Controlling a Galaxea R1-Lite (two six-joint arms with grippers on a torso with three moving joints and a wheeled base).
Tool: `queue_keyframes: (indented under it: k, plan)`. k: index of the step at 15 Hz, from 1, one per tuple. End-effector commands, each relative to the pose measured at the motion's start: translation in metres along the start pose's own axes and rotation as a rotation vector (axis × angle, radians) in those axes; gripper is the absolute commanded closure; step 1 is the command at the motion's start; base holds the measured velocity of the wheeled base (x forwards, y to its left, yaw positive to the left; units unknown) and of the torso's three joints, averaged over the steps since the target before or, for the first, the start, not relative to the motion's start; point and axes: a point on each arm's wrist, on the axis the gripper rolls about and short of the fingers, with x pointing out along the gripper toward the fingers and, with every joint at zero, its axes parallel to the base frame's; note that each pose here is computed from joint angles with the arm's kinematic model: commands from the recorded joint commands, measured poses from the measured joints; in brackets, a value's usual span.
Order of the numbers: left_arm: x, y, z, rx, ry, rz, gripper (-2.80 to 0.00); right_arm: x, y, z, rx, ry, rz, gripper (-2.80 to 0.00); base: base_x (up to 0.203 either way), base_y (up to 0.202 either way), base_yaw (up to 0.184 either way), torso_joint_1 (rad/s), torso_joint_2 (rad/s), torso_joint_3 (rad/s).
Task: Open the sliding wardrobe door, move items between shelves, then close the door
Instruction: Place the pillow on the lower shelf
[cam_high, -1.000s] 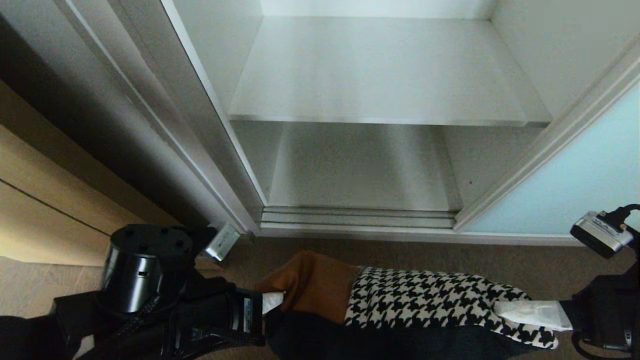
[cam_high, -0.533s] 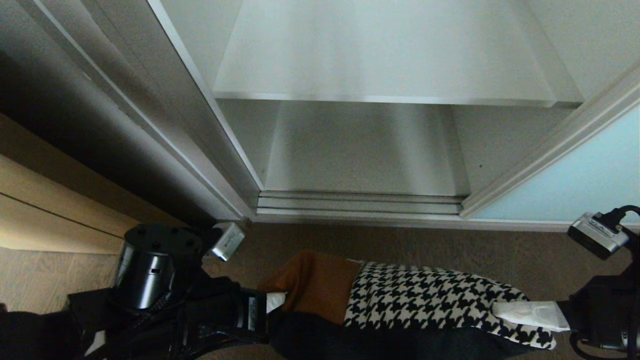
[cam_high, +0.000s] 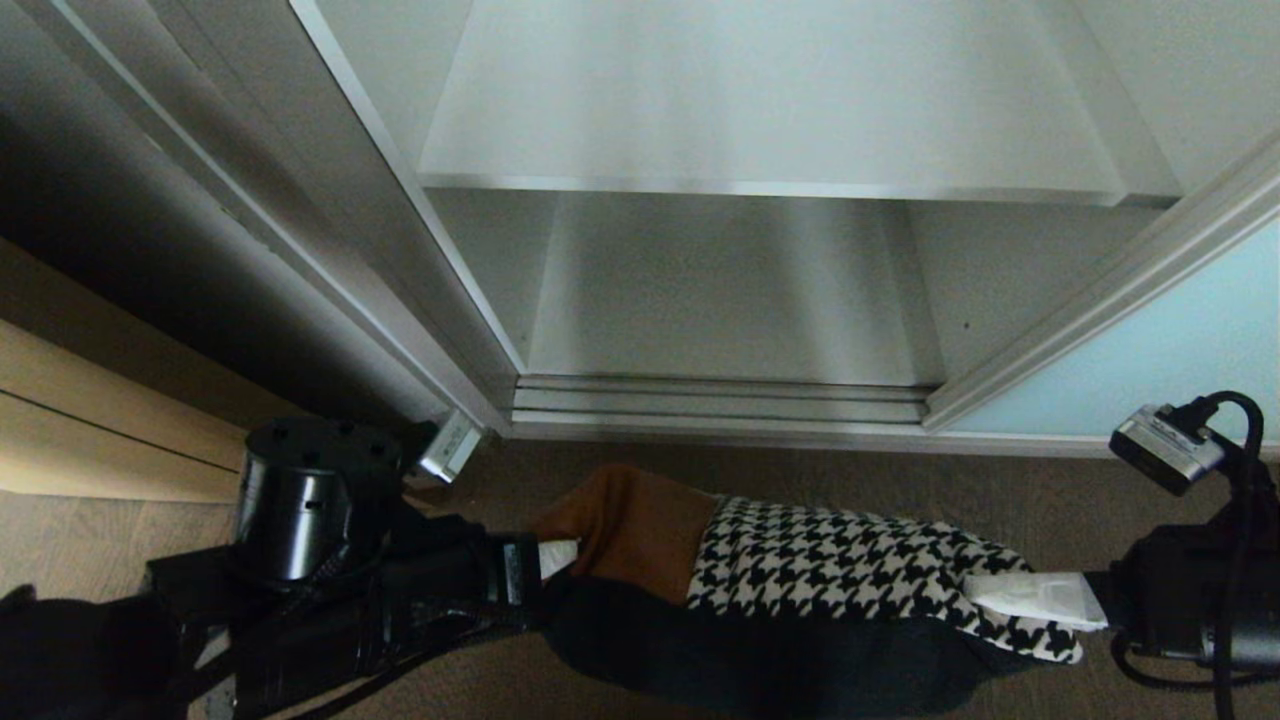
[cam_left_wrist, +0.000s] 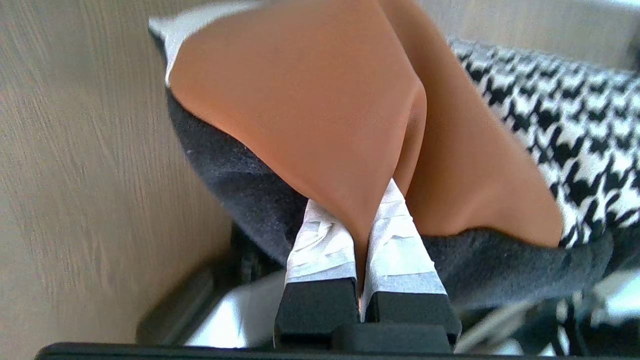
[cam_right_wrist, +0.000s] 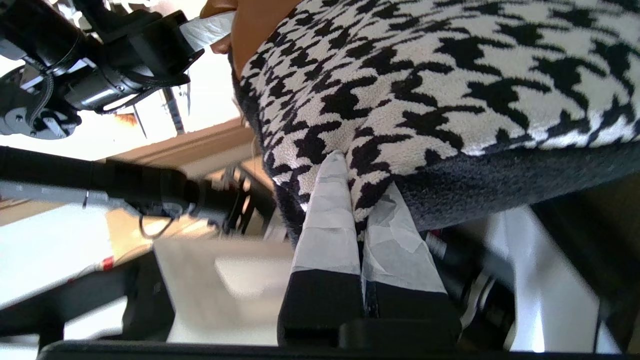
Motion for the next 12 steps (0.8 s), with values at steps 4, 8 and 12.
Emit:
queue_keyframes:
  k: [4,8,12]
  plan:
    - [0.038,0.007,0.050,-0.013,-0.122,0.026,0.00,0.031,-0.019,0.061,-0.025,-0.058,-0.011,0.00,0.000,0.000,0.000,0.000,0.00,0.000]
    - [0.068,0.017,0.091,-0.017,-0.252,0.025,0.00,0.061,-0.038,0.119,-0.101,-0.149,0.008,0.00,0.000,0.000,0.000,0.000,0.00,0.000]
    - [0.103,0.032,0.100,-0.010,-0.312,0.022,0.00,0.085,-0.066,0.142,-0.189,-0.234,0.039,0.00,0.000,0.000,0.000,0.000,0.00,0.000]
